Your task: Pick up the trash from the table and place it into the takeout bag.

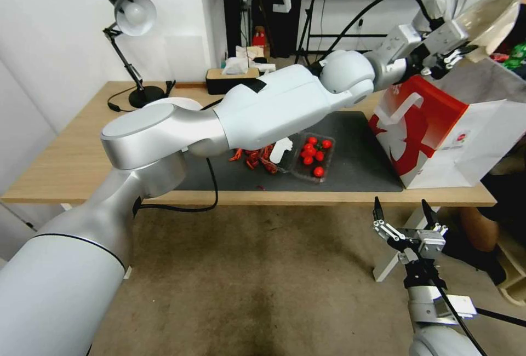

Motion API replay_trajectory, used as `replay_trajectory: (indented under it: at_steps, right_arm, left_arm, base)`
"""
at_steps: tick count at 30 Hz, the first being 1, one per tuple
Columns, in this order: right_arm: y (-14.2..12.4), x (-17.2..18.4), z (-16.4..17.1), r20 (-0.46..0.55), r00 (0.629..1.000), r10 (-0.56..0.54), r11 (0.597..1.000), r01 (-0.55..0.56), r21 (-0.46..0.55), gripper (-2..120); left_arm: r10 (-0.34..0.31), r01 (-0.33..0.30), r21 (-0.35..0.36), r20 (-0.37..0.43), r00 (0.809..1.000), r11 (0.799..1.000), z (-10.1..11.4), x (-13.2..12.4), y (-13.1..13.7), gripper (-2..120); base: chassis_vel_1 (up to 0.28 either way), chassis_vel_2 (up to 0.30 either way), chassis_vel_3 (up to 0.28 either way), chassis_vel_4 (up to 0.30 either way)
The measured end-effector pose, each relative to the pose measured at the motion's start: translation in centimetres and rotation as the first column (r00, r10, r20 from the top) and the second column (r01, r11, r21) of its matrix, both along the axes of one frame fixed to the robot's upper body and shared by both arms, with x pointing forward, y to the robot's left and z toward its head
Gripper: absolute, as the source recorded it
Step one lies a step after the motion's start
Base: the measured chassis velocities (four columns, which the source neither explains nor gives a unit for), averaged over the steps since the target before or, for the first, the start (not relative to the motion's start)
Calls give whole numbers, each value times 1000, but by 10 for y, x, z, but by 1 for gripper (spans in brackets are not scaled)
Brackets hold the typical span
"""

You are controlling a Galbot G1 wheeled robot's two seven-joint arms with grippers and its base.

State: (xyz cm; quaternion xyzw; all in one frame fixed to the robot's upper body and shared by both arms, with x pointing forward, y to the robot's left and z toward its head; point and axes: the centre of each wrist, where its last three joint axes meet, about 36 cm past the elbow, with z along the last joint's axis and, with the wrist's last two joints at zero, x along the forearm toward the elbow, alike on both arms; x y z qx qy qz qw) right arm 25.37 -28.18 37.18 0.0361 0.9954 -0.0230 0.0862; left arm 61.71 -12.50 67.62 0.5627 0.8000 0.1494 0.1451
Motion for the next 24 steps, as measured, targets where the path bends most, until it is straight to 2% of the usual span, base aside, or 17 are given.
replay_trajectory:
  at_steps: [10, 13, 14, 18, 19, 21, 23, 24]
  right_arm:
    - [0, 1, 0, 2, 1000, -1, 1000, 1, 1, 100]
    - [-1, -1, 0, -2, 1000, -4, 1000, 4, 1, 100]
    - [-1, -1, 0, -2, 1000, -4, 1000, 4, 1, 100]
    - [-2, -2, 0, -4, 1000, -6, 1000, 6, -1, 100]
    - [-2, -2, 0, -3, 1000, -7, 1000, 7, -2, 100]
    - [-2, -2, 0, -3, 1000, -7, 1000, 7, -2, 100]
    - [-2, -2, 0, -3, 1000, -7, 1000, 7, -1, 100]
    - [-2, -2, 0, -3, 1000, -7, 1000, 7, -1, 100]
  left_arm:
    - [-19, 19, 9, -38, 999, 1000, -14, -9, -4, 0]
    - [-20, 20, 10, -45, 999, 1000, -18, -9, -3, 13]
    - [-20, 20, 10, -45, 999, 1000, -18, -9, -3, 13]
    - [-20, 20, 7, -48, 999, 1000, -19, -9, -3, 26]
    - [-19, 19, 1, -48, 999, 1000, -19, -9, -3, 33]
    - [-17, 17, -3, -48, 999, 1000, -19, -9, -3, 36]
    - [-12, 11, -27, -53, 999, 1000, -18, -11, -3, 48]
    - [-10, 8, -34, -54, 998, 999, -17, -11, -3, 50]
  base:
    - [0, 0, 0, 0]
    - [0, 0, 0, 0]
    - [0, 0, 0, 0]
    - [0, 0, 0, 0]
    - [0, 0, 0, 0]
    - [0, 0, 0, 0]
    - [0, 0, 0, 0]
    - [0, 0, 0, 0]
